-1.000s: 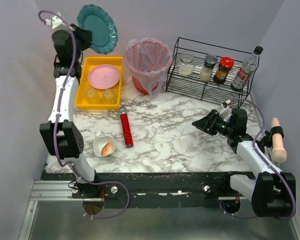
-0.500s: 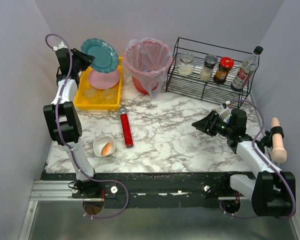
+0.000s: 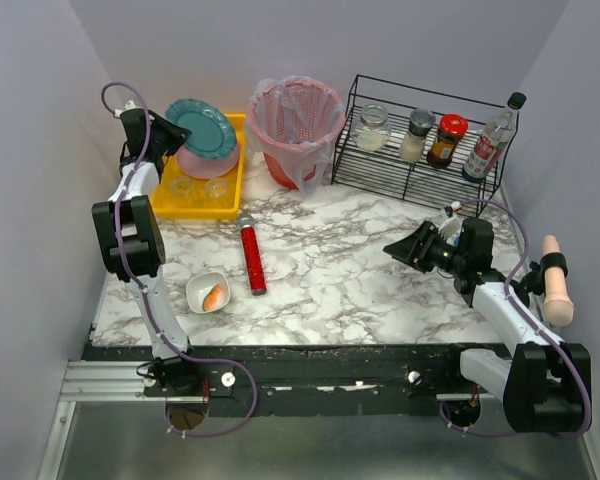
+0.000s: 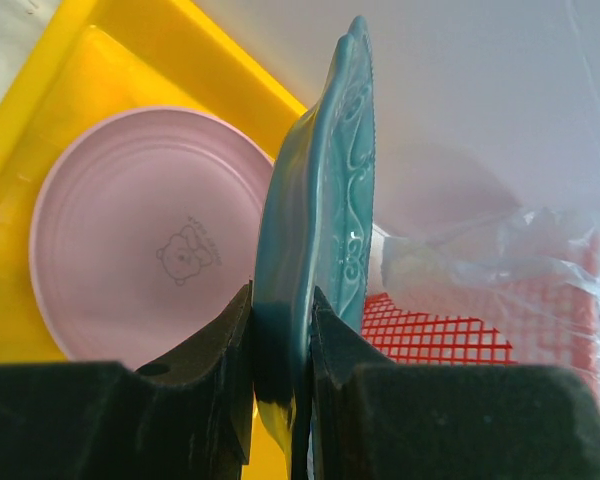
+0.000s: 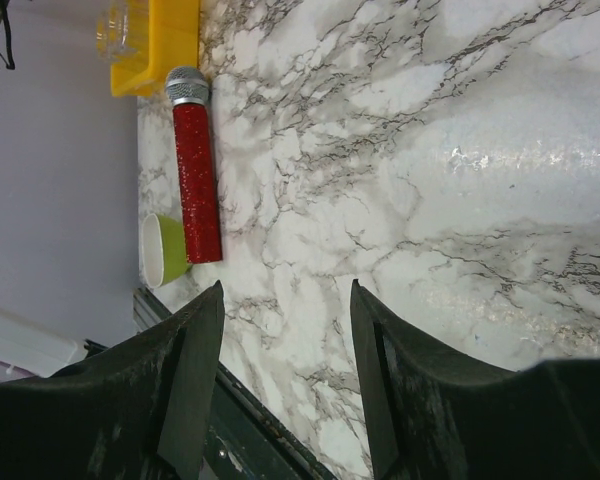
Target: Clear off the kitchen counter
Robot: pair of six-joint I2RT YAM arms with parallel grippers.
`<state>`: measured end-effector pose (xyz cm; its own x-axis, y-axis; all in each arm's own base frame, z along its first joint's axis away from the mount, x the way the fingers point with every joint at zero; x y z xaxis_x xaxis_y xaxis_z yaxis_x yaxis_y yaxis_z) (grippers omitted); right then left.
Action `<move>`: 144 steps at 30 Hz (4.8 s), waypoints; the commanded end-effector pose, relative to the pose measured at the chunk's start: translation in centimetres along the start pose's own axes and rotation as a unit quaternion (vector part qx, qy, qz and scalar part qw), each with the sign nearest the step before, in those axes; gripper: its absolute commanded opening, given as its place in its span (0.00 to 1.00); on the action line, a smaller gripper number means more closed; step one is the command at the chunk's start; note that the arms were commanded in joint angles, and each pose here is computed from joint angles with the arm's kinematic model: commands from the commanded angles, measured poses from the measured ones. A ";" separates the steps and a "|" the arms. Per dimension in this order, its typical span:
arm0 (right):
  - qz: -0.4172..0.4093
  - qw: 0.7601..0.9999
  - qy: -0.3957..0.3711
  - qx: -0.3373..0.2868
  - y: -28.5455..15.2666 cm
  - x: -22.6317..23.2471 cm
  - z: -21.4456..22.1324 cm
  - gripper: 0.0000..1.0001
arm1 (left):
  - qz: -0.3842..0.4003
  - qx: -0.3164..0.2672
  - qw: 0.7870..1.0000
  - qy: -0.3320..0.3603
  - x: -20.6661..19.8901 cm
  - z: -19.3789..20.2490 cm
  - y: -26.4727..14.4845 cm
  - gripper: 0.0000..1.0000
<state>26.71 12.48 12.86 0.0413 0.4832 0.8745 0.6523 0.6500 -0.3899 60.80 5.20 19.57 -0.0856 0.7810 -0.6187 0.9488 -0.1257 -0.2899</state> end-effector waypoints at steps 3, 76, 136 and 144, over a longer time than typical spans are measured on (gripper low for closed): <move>0.002 1.000 -0.009 -0.003 -0.2 -0.1 -0.1 0.62 | -0.004 -0.064 0.998 0.010 -0.5 -4.2 1.1 0.00; 0.013 1.000 0.002 0.004 -0.2 -1.0 0.5 0.62 | -0.168 0.089 0.973 0.134 4.5 -0.2 0.6 0.99; -0.054 0.917 -0.273 0.285 20.8 18.4 22.8 0.61 | -0.158 0.092 0.976 0.117 1.5 10.9 -24.6 0.99; -0.045 0.902 -0.284 0.320 22.3 17.4 26.6 0.61 | -0.156 0.089 0.977 0.119 1.4 10.9 -24.7 0.99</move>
<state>23.82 49.74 12.72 -0.4936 0.5246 0.6937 0.1158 0.8302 -0.5453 33.94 3.24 17.22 -0.3000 0.9093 -0.2885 0.7953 0.0714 -0.6021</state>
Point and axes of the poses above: each gripper's point midway between its finger pads, its own y axis out along the fingers, its own x axis along the line the jaws close on, z = x × y, the point moved 1 cm from there along -y, back along the fingers, and after that the axes turned 11 degrees about y, right-handed, at the moved point
